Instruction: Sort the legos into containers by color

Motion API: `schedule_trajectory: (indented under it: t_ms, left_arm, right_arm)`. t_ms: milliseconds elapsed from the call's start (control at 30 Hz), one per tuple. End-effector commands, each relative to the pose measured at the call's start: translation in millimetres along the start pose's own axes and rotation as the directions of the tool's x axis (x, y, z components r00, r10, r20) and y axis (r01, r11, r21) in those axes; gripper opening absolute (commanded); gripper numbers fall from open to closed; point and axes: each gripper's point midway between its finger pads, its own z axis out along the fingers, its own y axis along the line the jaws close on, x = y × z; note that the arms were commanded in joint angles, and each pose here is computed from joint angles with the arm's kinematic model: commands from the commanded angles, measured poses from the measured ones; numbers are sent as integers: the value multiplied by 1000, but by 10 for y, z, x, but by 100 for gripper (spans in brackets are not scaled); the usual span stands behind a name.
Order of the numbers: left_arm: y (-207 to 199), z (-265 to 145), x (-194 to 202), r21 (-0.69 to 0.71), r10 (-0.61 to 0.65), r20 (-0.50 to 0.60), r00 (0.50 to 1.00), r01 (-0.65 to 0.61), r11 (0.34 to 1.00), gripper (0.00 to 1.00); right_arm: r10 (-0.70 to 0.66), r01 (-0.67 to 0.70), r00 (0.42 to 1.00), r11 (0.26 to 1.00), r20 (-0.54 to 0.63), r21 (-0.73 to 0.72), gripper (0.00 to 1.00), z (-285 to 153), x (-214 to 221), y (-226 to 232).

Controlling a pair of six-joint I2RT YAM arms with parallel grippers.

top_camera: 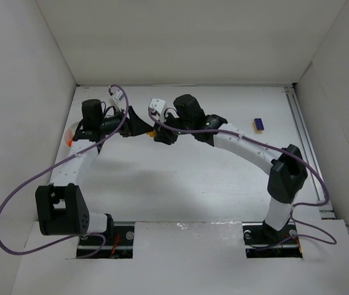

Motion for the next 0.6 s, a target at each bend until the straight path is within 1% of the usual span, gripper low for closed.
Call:
schedule_trajectory:
  t_ms: [0, 67, 200, 233, 367, 400, 467, 567]
  left_arm:
    - [-165, 30, -52, 51, 79, -7, 997, -78, 996, 73]
    - [-213, 59, -2, 62, 92, -29, 995, -90, 994, 72]
    - [-190, 93, 18, 57, 96, -36, 995, -94, 994, 69]
    - [-190, 93, 18, 57, 96, -36, 995, -94, 994, 65]
    - [-190, 93, 18, 57, 96, -36, 995, -94, 994, 54]
    - [-190, 93, 18, 57, 96, -36, 995, -94, 994, 54]
    - [-190, 93, 18, 57, 96, -36, 995, -94, 994, 52]
    - [-175, 95, 11, 48, 96, -33, 995, -94, 994, 52]
  right_arm:
    - [-56, 55, 995, 998, 78, 24, 0, 15, -346, -20]
    - [-53, 51, 996, 998, 67, 32, 0, 46, -305, -44]
    - [-56, 54, 996, 998, 65, 33, 0, 59, -310, -13]
    - [-56, 54, 996, 998, 65, 33, 0, 59, -310, -13]
    - [-67, 64, 996, 997, 62, 42, 0, 69, -287, -33]
    - [-72, 70, 996, 996, 51, 49, 0, 77, -243, -47]
    - [-79, 75, 995, 995, 65, 63, 0, 46, -298, -64]
    - [-86, 83, 995, 994, 41, 74, 0, 76, -208, -52]
